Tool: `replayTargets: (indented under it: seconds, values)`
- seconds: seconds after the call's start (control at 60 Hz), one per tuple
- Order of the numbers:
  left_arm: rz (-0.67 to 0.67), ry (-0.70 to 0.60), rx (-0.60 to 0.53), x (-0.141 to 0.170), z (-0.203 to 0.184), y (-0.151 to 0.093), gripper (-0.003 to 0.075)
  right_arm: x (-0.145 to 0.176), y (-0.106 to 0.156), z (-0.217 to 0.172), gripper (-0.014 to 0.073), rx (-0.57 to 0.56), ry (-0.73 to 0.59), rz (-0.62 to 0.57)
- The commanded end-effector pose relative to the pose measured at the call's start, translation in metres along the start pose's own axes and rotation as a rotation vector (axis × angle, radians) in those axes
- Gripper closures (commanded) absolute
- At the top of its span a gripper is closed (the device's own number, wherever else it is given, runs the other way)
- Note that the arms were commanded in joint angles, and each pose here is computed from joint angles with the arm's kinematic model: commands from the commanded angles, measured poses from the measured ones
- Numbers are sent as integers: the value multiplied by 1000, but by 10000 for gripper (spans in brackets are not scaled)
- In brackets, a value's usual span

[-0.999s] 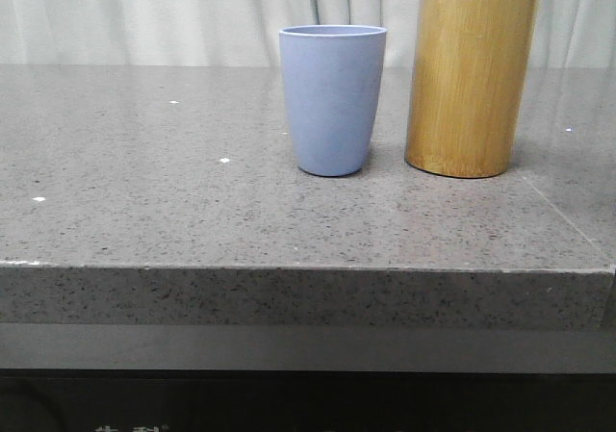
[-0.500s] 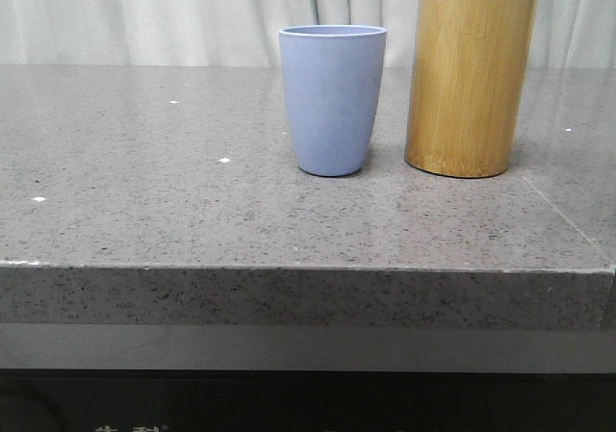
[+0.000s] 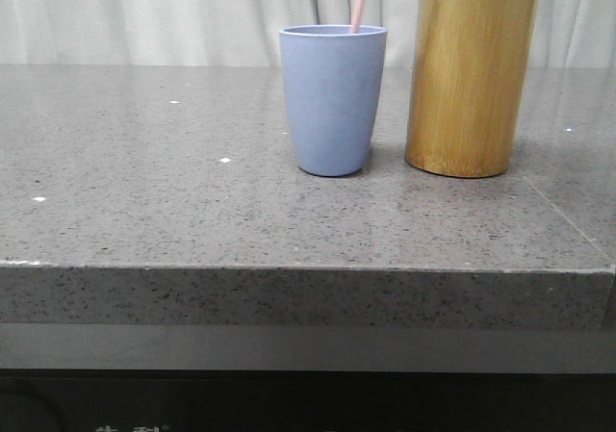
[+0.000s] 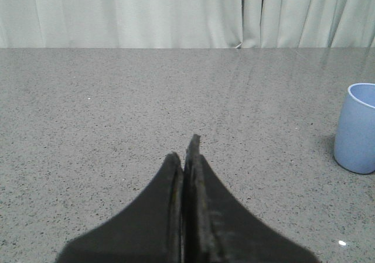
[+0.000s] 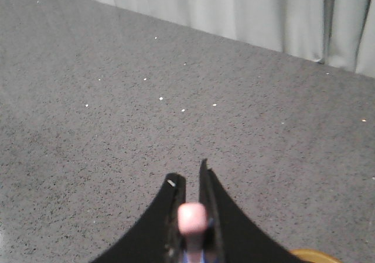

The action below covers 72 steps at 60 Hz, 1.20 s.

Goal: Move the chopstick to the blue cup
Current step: 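Lower the pink chopstick into the blue cup with the right gripper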

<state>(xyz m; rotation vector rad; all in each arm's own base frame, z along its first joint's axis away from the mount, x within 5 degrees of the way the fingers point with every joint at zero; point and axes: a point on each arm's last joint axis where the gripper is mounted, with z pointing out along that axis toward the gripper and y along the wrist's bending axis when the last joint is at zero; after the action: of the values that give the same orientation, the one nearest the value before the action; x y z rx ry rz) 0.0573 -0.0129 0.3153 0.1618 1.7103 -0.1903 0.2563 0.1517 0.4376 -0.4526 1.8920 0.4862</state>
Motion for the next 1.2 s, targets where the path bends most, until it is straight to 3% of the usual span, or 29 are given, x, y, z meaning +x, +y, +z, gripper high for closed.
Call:
replayTargets:
  seconds: [0.0, 0.483, 0.583, 0.783, 0.883, 1.182]
  values:
    - [-10, -98, 4, -16, -2, -1, 739, -18, 4, -3, 666, -10, -139, -1]
    - [-10, -98, 4, -16, -2, -1, 739, 6, 0, 46, 659, -3, -10, 6]
    - [-10, -94, 4, -15, -2, -1, 739, 7, 0, 47, 599, -3, -6, 7]
    - [-10, -82, 3, -11, 0, 0, 739, 7, 0, 47, 375, -3, -7, 7]
    - [-10, -84, 3, -11, 0, 0, 739, 7, 0, 47, 309, -4, -7, 7]
    - [-10, -88, 3, -11, 0, -1, 739, -7, -2, 22, 296, 12, -78, -16]
